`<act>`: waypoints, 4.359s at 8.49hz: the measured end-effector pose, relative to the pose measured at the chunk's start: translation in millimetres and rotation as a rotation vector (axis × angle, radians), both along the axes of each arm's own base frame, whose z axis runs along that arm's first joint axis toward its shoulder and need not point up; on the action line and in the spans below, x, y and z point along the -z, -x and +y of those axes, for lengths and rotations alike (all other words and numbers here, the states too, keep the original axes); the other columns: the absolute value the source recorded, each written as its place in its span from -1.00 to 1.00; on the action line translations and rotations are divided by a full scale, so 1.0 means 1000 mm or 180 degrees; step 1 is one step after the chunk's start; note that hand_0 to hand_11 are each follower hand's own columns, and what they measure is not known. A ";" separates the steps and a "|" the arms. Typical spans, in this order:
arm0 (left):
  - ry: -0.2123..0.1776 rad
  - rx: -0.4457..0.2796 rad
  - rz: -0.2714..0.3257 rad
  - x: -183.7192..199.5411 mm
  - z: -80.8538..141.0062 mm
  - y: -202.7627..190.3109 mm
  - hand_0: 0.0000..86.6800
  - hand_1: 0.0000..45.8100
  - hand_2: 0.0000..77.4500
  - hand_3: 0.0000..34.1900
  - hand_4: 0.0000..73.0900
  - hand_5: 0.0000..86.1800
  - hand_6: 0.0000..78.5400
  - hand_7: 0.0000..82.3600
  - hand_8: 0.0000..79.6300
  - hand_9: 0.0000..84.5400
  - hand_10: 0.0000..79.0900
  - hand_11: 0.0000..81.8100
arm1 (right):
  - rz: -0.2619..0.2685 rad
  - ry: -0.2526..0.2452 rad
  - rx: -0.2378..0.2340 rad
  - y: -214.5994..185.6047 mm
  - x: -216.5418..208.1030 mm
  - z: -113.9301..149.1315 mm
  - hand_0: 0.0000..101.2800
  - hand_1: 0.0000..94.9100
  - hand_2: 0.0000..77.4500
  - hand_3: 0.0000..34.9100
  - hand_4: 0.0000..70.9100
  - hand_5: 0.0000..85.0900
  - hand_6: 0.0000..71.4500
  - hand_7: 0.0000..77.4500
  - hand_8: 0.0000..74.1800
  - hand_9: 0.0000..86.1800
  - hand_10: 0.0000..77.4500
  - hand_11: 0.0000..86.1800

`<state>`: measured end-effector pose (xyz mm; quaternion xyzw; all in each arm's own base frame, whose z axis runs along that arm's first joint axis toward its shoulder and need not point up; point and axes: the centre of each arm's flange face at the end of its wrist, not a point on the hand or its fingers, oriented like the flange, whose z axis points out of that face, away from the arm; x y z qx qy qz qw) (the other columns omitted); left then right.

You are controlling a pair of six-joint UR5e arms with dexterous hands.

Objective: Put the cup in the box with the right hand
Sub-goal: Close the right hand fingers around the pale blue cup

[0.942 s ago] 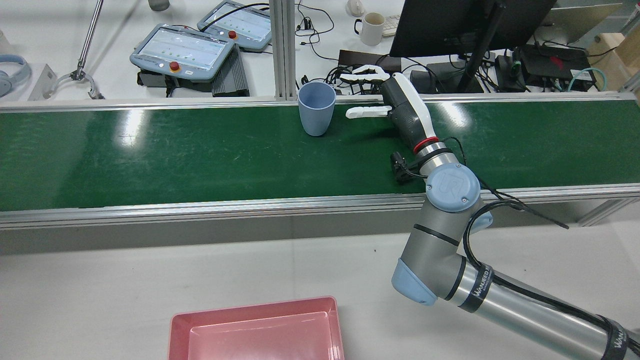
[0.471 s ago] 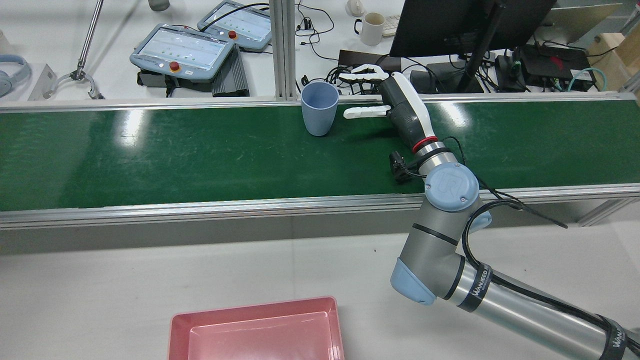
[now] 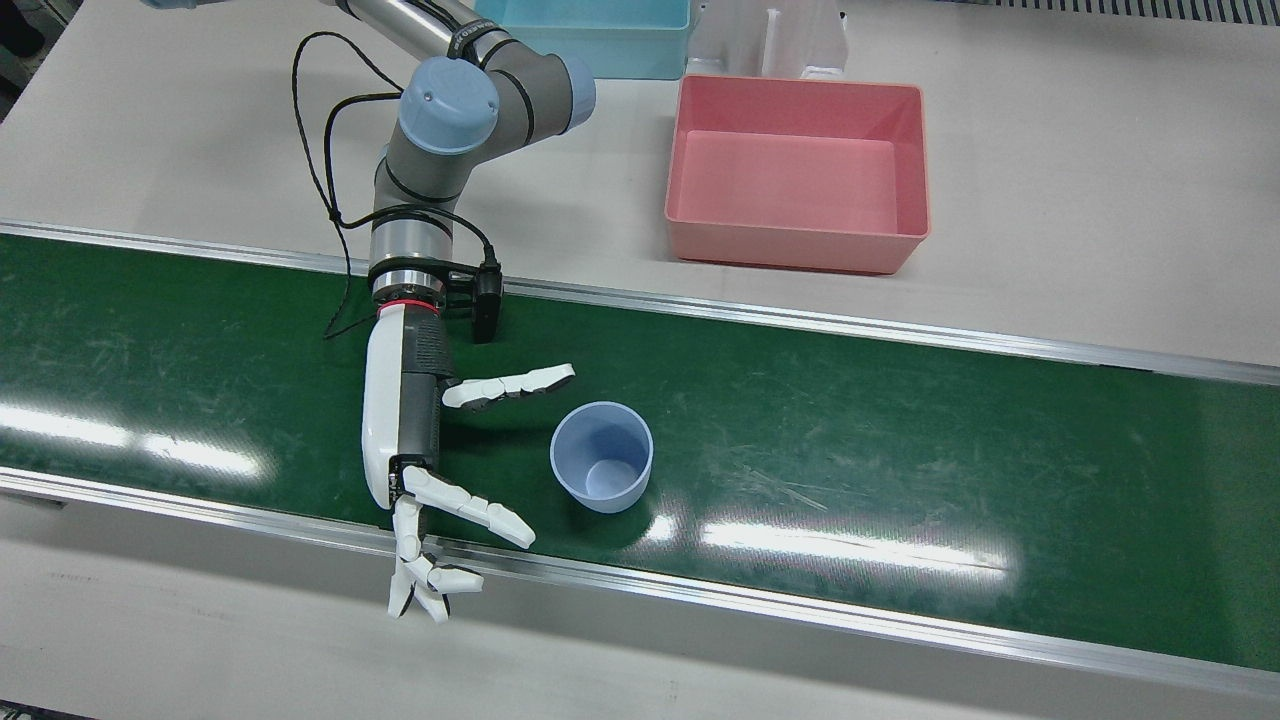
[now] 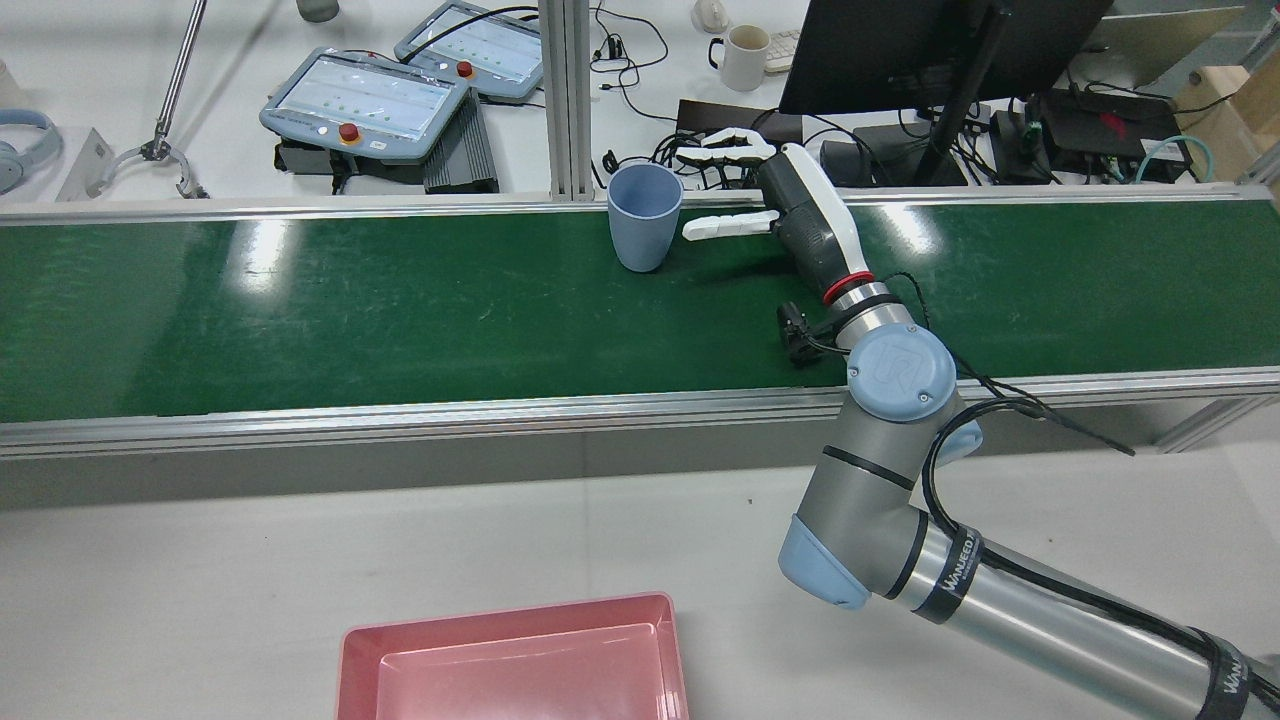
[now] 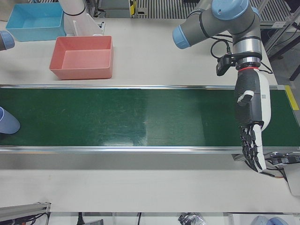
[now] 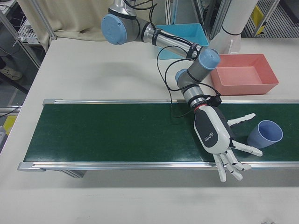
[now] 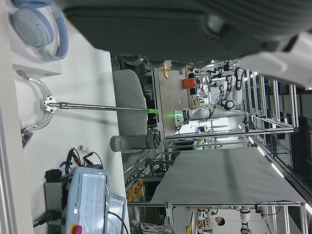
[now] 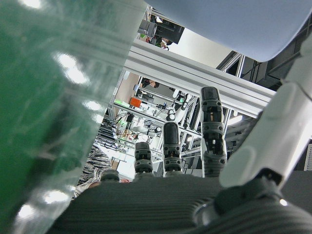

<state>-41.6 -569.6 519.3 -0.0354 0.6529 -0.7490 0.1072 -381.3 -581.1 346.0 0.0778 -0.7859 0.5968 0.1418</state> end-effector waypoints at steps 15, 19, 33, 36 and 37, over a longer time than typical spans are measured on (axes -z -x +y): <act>0.0000 0.0002 0.0000 0.000 0.000 0.000 -1.00 -0.98 -0.99 -1.00 -1.00 -1.00 -1.00 -1.00 -1.00 -0.99 -1.00 -1.00 | 0.0008 0.0001 0.0046 0.005 0.005 0.005 -0.09 -0.84 -0.94 -0.42 -0.03 -0.97 -0.83 0.07 -0.81 -0.65 -0.99 -0.97; 0.0000 0.0000 0.0000 0.000 0.000 0.000 -1.00 -0.98 -0.99 -1.00 -1.00 -1.00 -1.00 -1.00 -1.00 -0.99 -1.00 -1.00 | 0.0011 0.0006 0.0042 0.005 0.004 0.005 -0.09 -0.80 -0.94 -0.45 -0.03 -0.97 -0.83 0.07 -0.81 -0.65 -0.99 -0.97; 0.0000 0.0000 0.0000 0.000 0.000 0.000 -1.00 -0.98 -0.99 -1.00 -1.00 -1.00 -1.00 -1.00 -1.00 -0.99 -1.00 -1.00 | 0.0028 0.0017 0.0050 0.005 0.003 0.005 -0.19 -0.92 -0.97 -0.25 -0.09 -0.99 -0.86 0.06 -0.81 -0.65 -0.99 -0.97; 0.0000 0.0001 0.0000 0.000 0.000 0.000 -1.00 -0.98 -0.99 -1.00 -1.00 -1.00 -1.00 -1.00 -1.00 -0.99 -1.00 -1.00 | 0.0039 0.0014 0.0070 0.006 0.003 0.006 -0.15 -0.87 -0.97 -0.26 -0.08 -0.99 -0.86 0.06 -0.81 -0.65 -0.99 -0.97; 0.0000 0.0000 0.0000 0.000 0.000 0.000 -1.00 -0.98 -0.99 -1.00 -1.00 -1.00 -1.00 -1.00 -1.00 -0.99 -1.00 -1.00 | 0.0043 0.0015 0.0071 0.006 0.002 0.005 -0.11 -0.79 -0.90 -0.29 -0.08 -0.97 -0.86 0.06 -0.81 -0.65 -0.99 -0.97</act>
